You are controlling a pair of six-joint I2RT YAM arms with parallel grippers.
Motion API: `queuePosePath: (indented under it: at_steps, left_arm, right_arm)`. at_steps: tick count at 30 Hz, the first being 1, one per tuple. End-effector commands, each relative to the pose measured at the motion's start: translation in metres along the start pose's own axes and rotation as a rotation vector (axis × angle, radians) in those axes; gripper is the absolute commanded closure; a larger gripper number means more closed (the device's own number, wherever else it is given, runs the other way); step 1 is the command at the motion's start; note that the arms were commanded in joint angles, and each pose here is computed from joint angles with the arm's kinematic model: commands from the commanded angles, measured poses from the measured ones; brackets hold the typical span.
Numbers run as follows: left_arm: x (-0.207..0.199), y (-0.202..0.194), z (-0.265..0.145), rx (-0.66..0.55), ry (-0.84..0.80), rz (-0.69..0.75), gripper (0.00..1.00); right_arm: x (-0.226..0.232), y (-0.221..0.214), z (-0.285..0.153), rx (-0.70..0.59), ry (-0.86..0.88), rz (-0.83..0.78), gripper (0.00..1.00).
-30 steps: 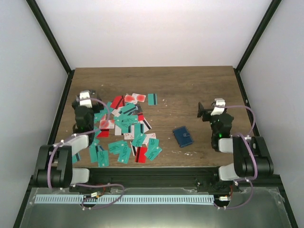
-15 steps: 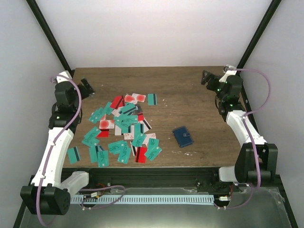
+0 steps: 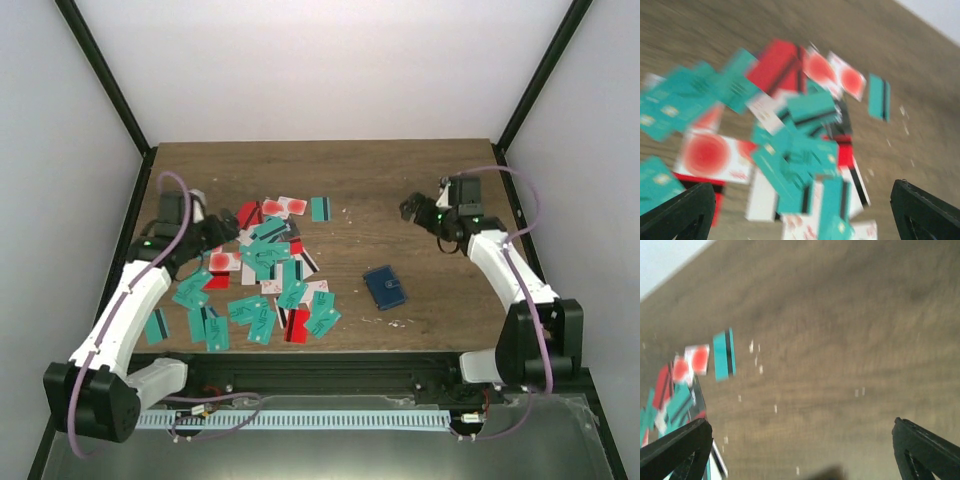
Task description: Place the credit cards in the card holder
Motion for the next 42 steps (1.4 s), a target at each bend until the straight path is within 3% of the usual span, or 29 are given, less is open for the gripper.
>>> queuePosePath:
  at_steps: [1,9,16,21,28,34,39,42]
  left_arm:
    - [-0.053,-0.051,0.013,0.200,-0.180,0.024,0.06]
    - [-0.148,-0.125,0.026,0.372,-0.385,0.076,0.19]
    - [-0.218,-0.156,0.044,0.466,-0.434,0.177,0.27]
    - [-0.253,-0.178,0.067,0.529,-0.468,0.206,0.30]
    - [-0.272,-0.198,0.107,0.578,-0.434,0.210,0.35]
    - [-0.278,-0.210,0.132,0.582,-0.423,0.226,0.36]
    - [-0.281,-0.208,0.138,0.563,-0.410,0.235,0.39]
    - [-0.276,-0.206,0.138,0.546,-0.386,0.268,0.41]
  right_arm:
    - [-0.025,-0.064,-0.013,0.173,-0.122,0.059,0.01]
    - [-0.070,-0.126,-0.022,0.330,-0.218,0.133,0.11]
    - [-0.072,-0.136,-0.009,0.397,-0.209,0.205,0.24]
    - [-0.078,-0.162,0.000,0.503,-0.173,0.244,0.31]
    - [-0.077,-0.189,-0.006,0.615,-0.079,0.270,0.41]
    - [-0.054,-0.211,-0.021,0.730,0.025,0.220,0.41]
    - [-0.051,-0.199,-0.046,0.649,-0.031,0.187,0.27]
    - [-0.051,-0.193,-0.054,0.601,-0.066,0.167,0.24]
Point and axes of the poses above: each gripper's point midway between its finger pads, its own z axis out along the fingers, its own x axis along the line the jaws close on, y = z × x, the point moved 6 cm from there along -z, back along the fingers, and after that the axes turned 12 degrees about z, right-handed, at the moved point
